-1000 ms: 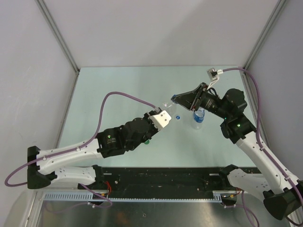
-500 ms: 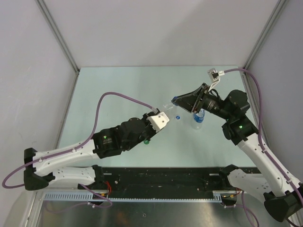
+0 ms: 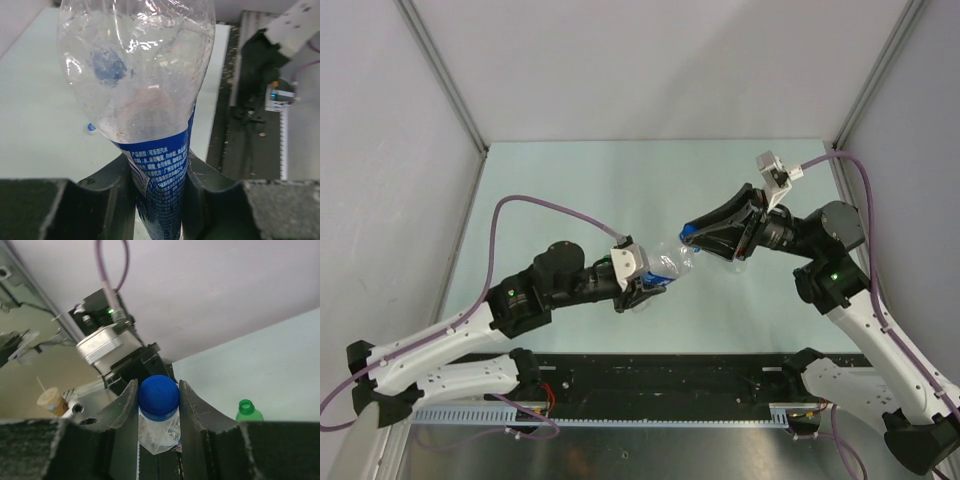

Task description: Unscrew the bottle caps

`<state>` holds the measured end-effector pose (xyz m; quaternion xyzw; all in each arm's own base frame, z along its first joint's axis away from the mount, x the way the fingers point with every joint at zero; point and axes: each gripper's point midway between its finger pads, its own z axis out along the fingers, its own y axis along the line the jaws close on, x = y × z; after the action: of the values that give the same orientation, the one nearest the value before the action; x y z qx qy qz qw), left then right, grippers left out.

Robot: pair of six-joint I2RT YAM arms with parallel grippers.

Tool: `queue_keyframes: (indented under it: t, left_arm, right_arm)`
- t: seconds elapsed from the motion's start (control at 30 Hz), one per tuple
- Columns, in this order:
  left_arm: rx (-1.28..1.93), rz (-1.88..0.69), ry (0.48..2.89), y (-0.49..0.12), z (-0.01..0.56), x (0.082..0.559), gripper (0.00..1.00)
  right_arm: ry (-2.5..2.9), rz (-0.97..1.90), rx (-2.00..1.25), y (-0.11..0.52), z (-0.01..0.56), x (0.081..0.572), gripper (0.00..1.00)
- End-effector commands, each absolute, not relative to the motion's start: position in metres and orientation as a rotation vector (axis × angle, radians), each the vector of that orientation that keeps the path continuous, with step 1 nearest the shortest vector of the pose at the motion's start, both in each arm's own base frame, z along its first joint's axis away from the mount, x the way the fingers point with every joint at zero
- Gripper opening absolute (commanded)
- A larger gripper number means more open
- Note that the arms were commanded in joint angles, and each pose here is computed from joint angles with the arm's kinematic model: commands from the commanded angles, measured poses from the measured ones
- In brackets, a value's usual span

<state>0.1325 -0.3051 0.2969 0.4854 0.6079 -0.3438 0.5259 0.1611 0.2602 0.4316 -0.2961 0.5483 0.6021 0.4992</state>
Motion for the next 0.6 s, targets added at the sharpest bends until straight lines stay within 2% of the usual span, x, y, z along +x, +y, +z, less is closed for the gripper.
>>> queue_keyframes:
  t: [0.0, 0.33, 0.57]
  left_arm:
    - [1.308, -1.204, 1.106, -0.316, 0.348, 0.067, 0.0]
    - [1.544, -1.584, 0.726, -0.294, 0.376, -0.006, 0.0]
    - [1.612, -1.644, 0.621, -0.284, 0.387, -0.021, 0.0]
  right_arm:
    - [1.18, 1.448, -0.889, 0.263, 0.445, 0.138, 0.0]
    - [0.941, 1.496, -1.185, 0.261, 0.449, 0.082, 0.0]
    - [0.832, 1.494, -1.306, 0.258, 0.447, 0.059, 0.0]
